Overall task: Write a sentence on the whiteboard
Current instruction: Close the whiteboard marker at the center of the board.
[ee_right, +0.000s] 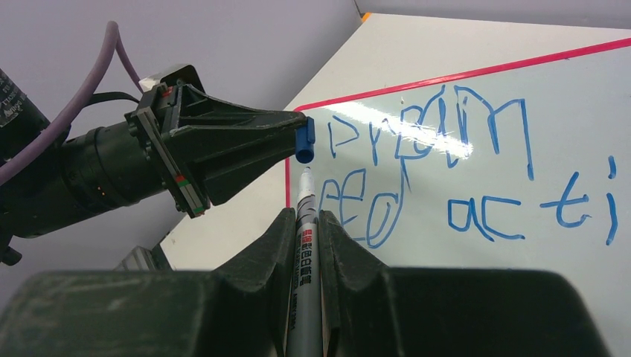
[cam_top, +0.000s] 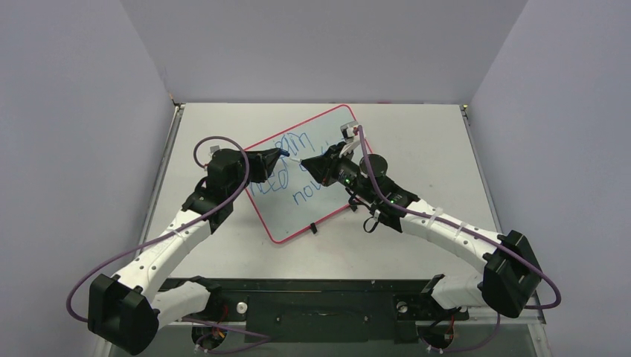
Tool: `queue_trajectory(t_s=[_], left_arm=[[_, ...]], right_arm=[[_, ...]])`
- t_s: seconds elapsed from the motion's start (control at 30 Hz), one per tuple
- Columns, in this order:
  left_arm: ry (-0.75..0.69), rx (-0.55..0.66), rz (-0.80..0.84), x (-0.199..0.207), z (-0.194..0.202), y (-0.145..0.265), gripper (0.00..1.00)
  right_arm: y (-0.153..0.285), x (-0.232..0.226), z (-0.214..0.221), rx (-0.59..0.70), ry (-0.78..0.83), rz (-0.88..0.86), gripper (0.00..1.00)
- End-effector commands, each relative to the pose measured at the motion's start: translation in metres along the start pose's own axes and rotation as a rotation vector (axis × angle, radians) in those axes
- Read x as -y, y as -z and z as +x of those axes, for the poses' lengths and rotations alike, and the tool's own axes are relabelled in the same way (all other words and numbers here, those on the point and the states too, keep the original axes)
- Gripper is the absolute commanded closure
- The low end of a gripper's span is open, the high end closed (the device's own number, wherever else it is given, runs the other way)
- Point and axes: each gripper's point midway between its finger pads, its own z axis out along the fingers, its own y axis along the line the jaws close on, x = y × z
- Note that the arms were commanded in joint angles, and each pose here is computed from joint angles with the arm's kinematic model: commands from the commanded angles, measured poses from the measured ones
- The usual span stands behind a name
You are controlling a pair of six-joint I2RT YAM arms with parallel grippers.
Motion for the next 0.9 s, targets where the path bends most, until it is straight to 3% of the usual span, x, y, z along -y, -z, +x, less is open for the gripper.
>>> queue_trajectory(t_s=[0.0, 0.87], left_arm=[[-0.002, -0.008, 0.067, 0.0276, 0.0065, 0.0081, 1.0], [-0.019, -0.003, 0.071, 0.0306, 0.0102, 0.0115, 1.0]], right_arm=[[-0.0033, -0.016, -0.0398, 0.114, 0.002, -0.042, 1.0], [-0.0089, -0.0124, -0.0379, 0.115, -0.01, -0.033, 1.0]])
